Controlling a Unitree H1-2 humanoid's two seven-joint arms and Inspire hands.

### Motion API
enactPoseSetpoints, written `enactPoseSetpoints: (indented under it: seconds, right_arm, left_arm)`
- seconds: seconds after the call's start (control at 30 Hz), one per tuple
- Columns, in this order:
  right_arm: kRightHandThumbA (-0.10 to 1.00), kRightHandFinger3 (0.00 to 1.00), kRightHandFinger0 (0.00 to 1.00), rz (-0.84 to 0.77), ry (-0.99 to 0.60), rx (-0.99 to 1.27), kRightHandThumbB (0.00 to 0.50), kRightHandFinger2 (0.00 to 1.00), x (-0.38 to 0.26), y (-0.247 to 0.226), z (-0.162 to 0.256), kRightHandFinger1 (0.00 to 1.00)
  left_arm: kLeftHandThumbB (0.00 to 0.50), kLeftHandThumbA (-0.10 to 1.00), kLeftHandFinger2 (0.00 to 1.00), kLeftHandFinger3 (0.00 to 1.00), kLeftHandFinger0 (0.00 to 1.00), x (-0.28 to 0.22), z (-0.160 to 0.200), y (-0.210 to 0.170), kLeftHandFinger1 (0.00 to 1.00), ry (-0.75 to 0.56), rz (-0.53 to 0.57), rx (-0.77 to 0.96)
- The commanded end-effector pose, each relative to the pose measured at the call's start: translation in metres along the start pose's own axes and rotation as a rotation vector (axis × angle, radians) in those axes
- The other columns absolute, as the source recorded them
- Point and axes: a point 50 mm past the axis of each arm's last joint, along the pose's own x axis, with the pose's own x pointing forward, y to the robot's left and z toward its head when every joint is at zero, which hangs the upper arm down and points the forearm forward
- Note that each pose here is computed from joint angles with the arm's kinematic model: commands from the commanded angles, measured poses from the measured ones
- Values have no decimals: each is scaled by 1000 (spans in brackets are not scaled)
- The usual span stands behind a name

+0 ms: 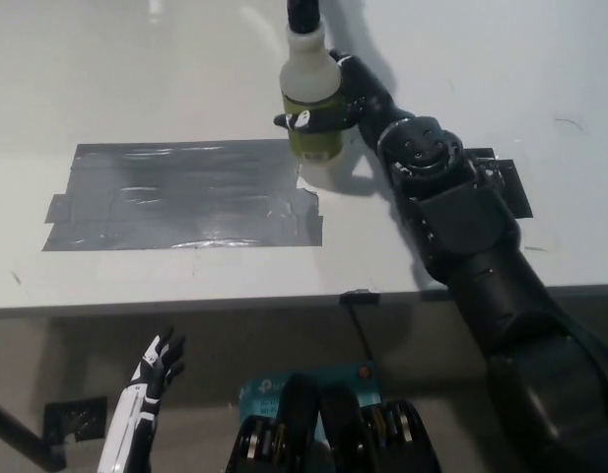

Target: A person hands a spray bottle to the robot which it grabs with its right hand and places on the black spot infront of it on the table

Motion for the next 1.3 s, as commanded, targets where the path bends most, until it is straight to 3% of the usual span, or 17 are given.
enactPoseSetpoints:
  seconds: [0.0, 0.07, 0.37, 0.5, 0.53, 0.63, 0.8, 0.87, 0.93, 1.03, 1.1, 1.13, 1.2, 1.27]
  right_arm:
    - [551, 186, 0, 73, -152, 97, 450, 429, 7, 11, 42, 209]
    - [545, 235, 0, 71, -157, 94, 438, 482, 6, 8, 37, 247]
    - [552, 258, 0, 36, -145, 85, 416, 517, 5, -6, 23, 270]
    - [470, 300, 0, 1, -187, 112, 393, 535, -2, -18, 18, 280]
    - [515, 360, 0, -18, -203, 101, 400, 598, -6, -25, 16, 318]
    - [558, 426, 5, -59, -250, 71, 408, 626, -17, -42, 18, 351]
    - [515, 467, 10, -115, -331, 83, 360, 614, -38, -76, 23, 352]
    - [560, 466, 3, -146, -359, 60, 380, 606, -46, -91, 26, 348]
    - [664, 482, 8, -170, -379, 31, 450, 589, -53, -106, 29, 342]
    - [609, 514, 14, -209, -391, 72, 454, 610, -63, -130, 35, 350]
    - [596, 545, 27, -235, -388, 64, 424, 633, -68, -142, 32, 366]
    - [593, 542, 5, -242, -388, 65, 427, 598, -70, -144, 31, 336]
    - [660, 430, 0, -278, -397, 6, 405, 463, -77, -153, 28, 262]
    - [691, 357, 0, -305, -404, -22, 447, 384, -81, -161, 26, 207]
  left_arm:
    - [0, 1000, 1000, 1000, 1000, 5, 11, 3, 1000, -77, -3, 7]
    - [0, 1000, 1000, 1000, 1000, 6, 11, 4, 1000, -77, 0, 5]
    - [0, 1000, 1000, 1000, 1000, 7, 11, 6, 1000, -87, 8, 16]
    - [0, 1000, 1000, 1000, 1000, 4, 9, 7, 1000, -84, 10, 21]
    - [3, 1000, 1000, 1000, 1000, 5, 9, 7, 1000, -83, 7, 21]
    - [16, 1000, 1000, 1000, 1000, 5, 9, 6, 1000, -79, 8, 18]
    - [0, 1000, 1000, 1000, 1000, 2, 7, 6, 1000, -75, 2, 26]
    - [0, 1000, 1000, 1000, 1000, 2, 7, 5, 1000, -73, 4, 31]
    - [5, 1000, 1000, 1000, 1000, 2, 6, 5, 1000, -66, 4, 30]
    - [28, 1000, 1000, 1000, 1000, 4, 6, 7, 1000, -67, 10, 16]
    - [38, 1000, 1000, 1000, 1000, 3, 6, 7, 1000, -61, 11, 12]
    - [32, 1000, 1000, 1000, 1000, 2, 6, 7, 1000, -62, 9, 11]
    - [22, 1000, 1000, 1000, 1000, 1, 5, 7, 1000, -66, 5, 12]
    - [34, 1000, 1000, 1000, 1000, 1, 5, 6, 1000, -66, 8, 11]
